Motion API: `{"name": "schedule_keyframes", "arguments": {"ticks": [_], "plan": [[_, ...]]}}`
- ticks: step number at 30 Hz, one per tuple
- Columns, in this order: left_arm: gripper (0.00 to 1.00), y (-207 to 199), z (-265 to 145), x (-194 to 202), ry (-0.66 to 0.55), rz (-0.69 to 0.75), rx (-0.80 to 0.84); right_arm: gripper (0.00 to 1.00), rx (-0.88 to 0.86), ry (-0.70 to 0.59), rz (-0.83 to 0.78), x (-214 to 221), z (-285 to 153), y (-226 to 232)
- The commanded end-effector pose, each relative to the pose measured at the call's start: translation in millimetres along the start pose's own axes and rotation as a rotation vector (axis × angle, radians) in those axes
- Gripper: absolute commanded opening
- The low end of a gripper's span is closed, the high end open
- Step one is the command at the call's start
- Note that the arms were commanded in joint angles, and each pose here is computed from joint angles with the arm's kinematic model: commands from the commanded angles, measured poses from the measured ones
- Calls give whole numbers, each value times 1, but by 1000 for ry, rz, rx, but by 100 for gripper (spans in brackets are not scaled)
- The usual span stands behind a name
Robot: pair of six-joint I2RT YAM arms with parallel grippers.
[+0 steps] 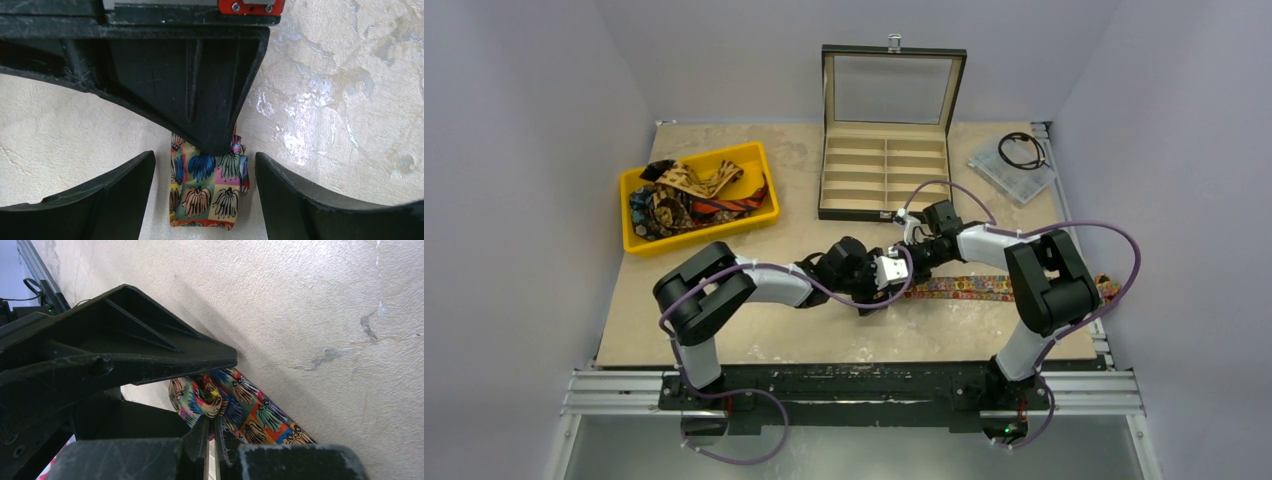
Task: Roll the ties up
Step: Roll the tie at the center of the board.
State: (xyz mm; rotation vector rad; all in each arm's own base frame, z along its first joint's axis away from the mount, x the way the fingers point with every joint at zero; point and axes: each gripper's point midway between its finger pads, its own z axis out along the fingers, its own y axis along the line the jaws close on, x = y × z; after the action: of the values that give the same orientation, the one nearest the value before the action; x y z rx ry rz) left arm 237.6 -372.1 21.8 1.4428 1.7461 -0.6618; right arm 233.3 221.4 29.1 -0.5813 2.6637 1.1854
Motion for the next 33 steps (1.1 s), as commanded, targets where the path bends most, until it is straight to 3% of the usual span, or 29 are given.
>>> {"name": "schedule_keyframes", "arguments": {"ticks": [1, 13, 17, 20, 24, 27, 33], "plan": [[70, -1, 3, 7, 21, 52, 19, 0, -2, -25, -41, -9, -4, 4], [31, -20, -12, 38, 91, -2, 61, 0, -60, -63, -51, -24, -16, 29], [25, -17, -13, 39, 100, -9, 41, 0, -45, -35, -27, -14, -15, 24], [26, -17, -13, 40, 102, -3, 40, 0, 0, -4, -13, -2, -9, 9], [37, -16, -13, 41, 103, -3, 37, 0, 74, 23, 3, 3, 1, -15], [51, -18, -18, 36, 75, -9, 42, 0, 117, 38, 15, 2, 8, -30], [59, -7, -36, 31, -1, -71, 6, 0, 176, 63, 41, 4, 13, -45]]}}
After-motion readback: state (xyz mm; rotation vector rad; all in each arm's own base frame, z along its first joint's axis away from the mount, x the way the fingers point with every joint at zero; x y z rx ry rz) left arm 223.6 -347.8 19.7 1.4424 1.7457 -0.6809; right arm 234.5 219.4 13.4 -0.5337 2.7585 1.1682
